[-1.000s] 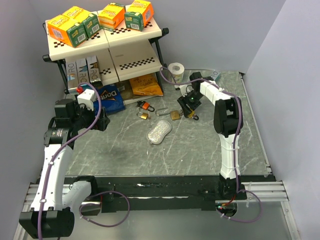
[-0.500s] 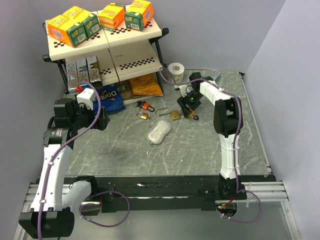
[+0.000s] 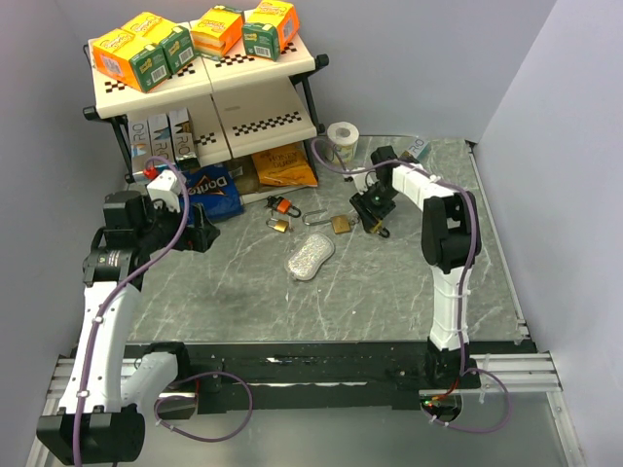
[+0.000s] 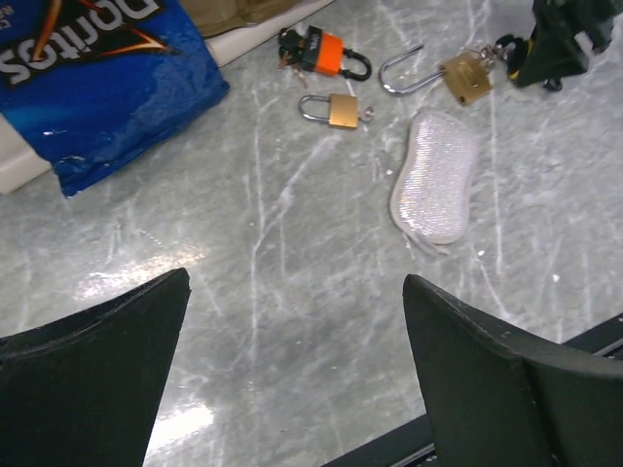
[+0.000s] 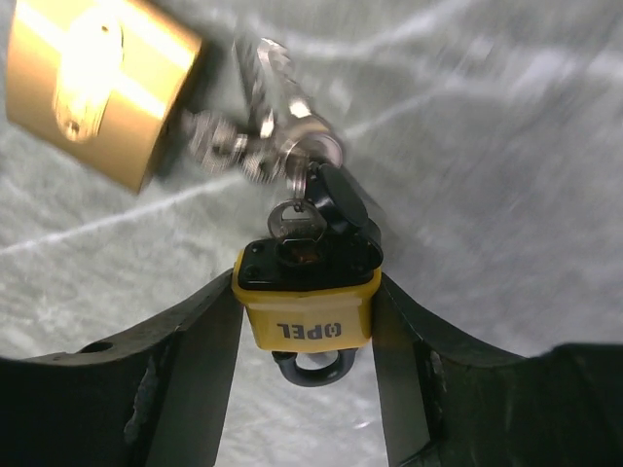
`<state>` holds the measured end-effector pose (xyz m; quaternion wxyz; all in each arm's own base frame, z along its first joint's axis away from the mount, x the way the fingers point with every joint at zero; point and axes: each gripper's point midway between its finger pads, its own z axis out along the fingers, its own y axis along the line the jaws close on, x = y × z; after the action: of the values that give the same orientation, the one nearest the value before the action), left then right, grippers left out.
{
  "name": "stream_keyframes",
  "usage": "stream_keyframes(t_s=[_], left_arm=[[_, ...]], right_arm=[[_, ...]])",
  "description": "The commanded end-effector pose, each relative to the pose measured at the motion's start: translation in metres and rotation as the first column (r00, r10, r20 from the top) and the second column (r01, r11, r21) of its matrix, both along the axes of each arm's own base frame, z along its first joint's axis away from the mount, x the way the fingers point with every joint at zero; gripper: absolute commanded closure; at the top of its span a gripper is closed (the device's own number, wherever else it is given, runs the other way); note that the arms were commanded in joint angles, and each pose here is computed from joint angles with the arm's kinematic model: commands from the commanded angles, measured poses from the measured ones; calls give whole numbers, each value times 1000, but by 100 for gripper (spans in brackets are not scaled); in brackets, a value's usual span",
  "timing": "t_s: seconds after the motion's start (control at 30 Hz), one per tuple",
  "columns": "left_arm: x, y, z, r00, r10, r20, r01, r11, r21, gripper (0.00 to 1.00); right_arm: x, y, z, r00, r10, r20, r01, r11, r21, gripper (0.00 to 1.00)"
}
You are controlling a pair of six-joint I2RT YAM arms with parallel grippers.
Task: Lock with the key
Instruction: Pick up the lock from the center of the board.
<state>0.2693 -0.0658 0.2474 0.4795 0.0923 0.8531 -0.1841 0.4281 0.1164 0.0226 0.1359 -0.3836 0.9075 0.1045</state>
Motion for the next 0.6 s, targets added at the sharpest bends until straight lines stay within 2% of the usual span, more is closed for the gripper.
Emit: stream_keyframes(t_s=[0.0, 0.13, 0.17, 0.23, 0.27, 0.3, 0.43, 0.47, 0.5, 0.53, 0.57], left_arm=[[-6, -13, 26, 998, -42, 45, 45, 997, -68, 4], [-11, -21, 33, 996, -80, 44, 84, 991, -100, 4], [-13, -26, 36, 993, -104, 47, 109, 987, -119, 4], [-14, -30, 42, 992, -115, 58, 122, 982, -144, 4], [-14, -32, 44, 991, -122, 63, 131, 979, -157, 3], [-14, -37, 51, 986, -142, 85, 155, 973, -172, 2], [-10, -51, 65, 978, -175, 115, 199, 947, -253, 2], [-7, -54, 67, 976, -178, 123, 205, 942, -266, 4], [-4, -55, 69, 977, -170, 128, 200, 940, -276, 7], [1, -66, 76, 971, -178, 157, 218, 931, -292, 8], [5, -69, 76, 972, -168, 164, 211, 931, -298, 9]], right_arm=[[-3, -1, 48, 995, -36, 96, 35, 999, 18, 64], [-5, 7, 88, 982, -88, 166, 73, 993, 97, 75], [-7, 9, 106, 974, -122, 188, 99, 986, 131, 82], [-12, 15, 123, 968, -152, 197, 115, 975, 189, 89], [-15, 18, 140, 958, -198, 208, 149, 962, 230, 97], [-18, 20, 148, 953, -220, 207, 163, 952, 259, 100], [-29, 30, 189, 920, -345, 184, 244, 874, 420, 100], [-31, 34, 211, 894, -412, 176, 282, 823, 493, 100], [-34, 32, 212, 878, -453, 155, 317, 793, 521, 100], [-36, 34, 221, 842, -531, 94, 391, 721, 571, 100], [-37, 32, 233, 808, -579, 108, 402, 677, 616, 100]])
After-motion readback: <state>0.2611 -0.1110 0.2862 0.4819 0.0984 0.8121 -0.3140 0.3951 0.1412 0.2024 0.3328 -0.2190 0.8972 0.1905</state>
